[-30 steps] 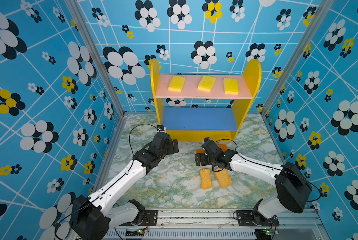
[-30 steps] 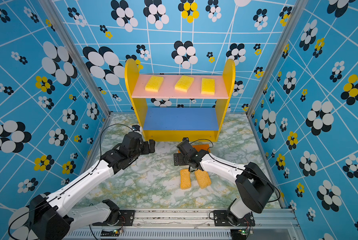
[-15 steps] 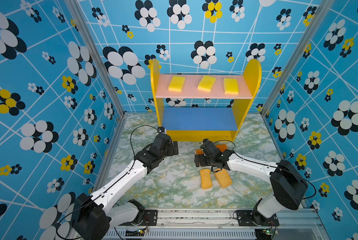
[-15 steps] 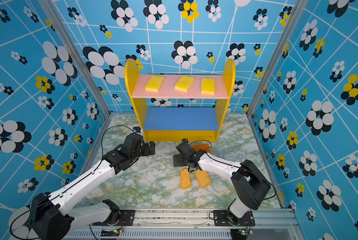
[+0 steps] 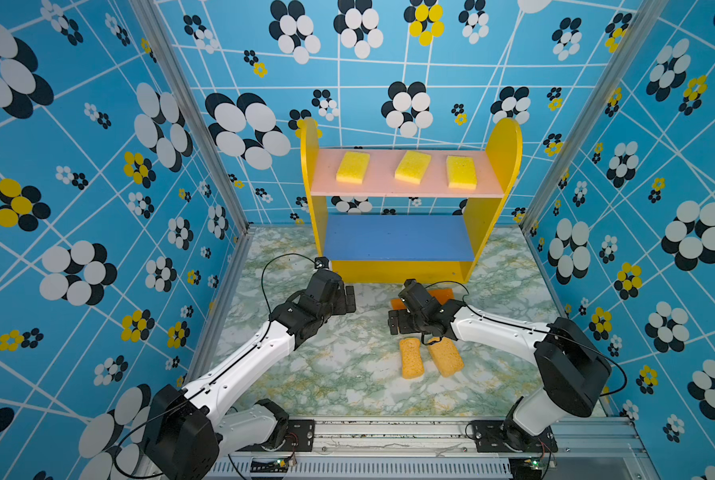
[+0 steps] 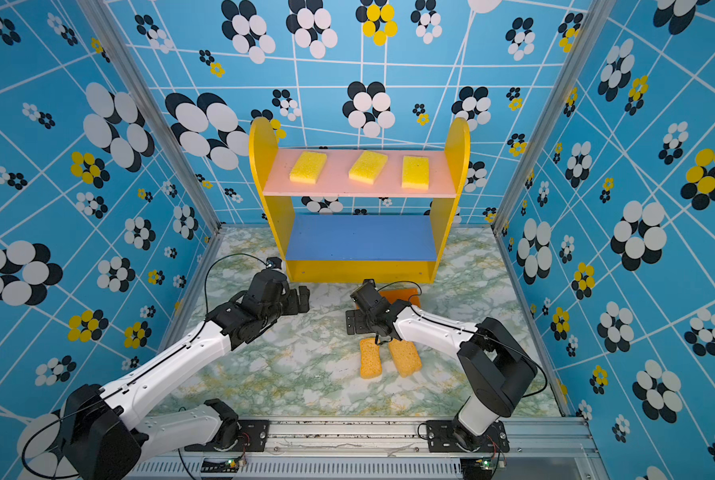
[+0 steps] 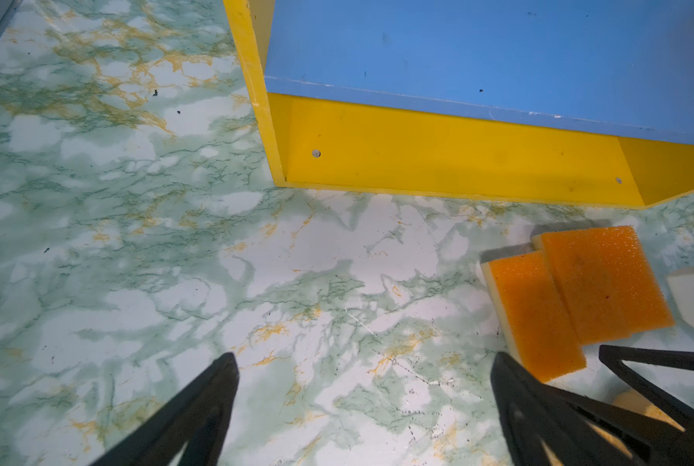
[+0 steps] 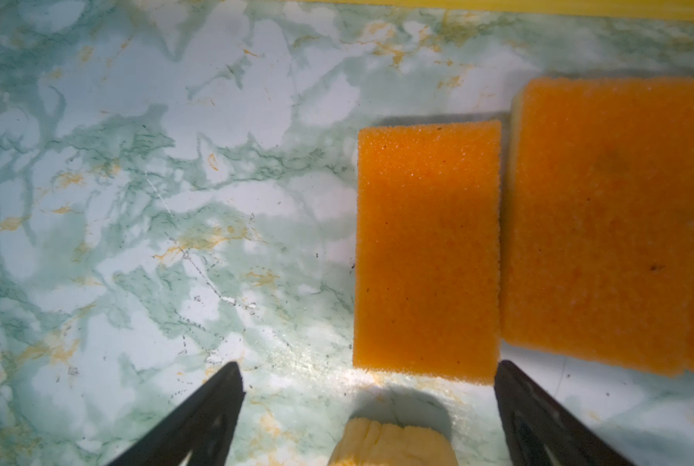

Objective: Arrange cleaning sponges on a shelf
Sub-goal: Pick up the cleaning sponge at the center of the table.

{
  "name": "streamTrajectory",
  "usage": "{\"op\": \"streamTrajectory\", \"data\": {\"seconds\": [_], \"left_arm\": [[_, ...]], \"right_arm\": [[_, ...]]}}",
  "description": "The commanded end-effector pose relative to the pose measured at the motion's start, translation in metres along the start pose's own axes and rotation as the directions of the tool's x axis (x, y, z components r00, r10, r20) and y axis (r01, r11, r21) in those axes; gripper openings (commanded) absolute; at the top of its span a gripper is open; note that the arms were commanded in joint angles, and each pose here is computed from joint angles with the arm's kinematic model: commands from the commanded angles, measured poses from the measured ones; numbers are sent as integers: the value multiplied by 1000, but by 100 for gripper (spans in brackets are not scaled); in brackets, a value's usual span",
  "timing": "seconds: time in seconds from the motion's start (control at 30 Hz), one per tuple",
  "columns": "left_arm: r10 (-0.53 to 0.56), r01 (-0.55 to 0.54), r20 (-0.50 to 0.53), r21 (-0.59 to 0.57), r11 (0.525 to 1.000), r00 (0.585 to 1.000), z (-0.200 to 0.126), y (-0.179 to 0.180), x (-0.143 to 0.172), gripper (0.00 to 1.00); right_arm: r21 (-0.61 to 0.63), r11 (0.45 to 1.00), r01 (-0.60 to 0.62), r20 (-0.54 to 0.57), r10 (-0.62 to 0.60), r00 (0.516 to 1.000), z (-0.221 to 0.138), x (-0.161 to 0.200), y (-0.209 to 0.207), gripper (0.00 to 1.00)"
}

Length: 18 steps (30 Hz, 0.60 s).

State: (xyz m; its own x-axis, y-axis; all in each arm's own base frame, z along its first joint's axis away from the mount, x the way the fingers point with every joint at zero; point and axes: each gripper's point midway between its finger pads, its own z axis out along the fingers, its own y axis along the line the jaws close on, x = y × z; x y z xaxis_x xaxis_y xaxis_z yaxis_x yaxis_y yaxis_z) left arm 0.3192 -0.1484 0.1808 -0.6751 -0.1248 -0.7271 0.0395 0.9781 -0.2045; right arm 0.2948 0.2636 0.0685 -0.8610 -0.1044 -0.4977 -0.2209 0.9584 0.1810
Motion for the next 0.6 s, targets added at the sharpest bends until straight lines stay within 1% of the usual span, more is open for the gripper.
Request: {"op": "streamTrajectory", "data": {"seconds": [0.0,0.3,0.57], "left_arm": [[-15,15,-18,-26,1000,1000,4,8,8,99],[-29,28,-26,-28,999,999,5,13,14,99],[-53,52,-32,-38,998,998,4,23,17,99]], "right_arm": [[4,1000,-10,-34,11,999,11,11,0,99],[51,999,-5,-45,7,999,22,13,-7,99],[93,995,23,-26,-20,999,14,5,-13,99]]}}
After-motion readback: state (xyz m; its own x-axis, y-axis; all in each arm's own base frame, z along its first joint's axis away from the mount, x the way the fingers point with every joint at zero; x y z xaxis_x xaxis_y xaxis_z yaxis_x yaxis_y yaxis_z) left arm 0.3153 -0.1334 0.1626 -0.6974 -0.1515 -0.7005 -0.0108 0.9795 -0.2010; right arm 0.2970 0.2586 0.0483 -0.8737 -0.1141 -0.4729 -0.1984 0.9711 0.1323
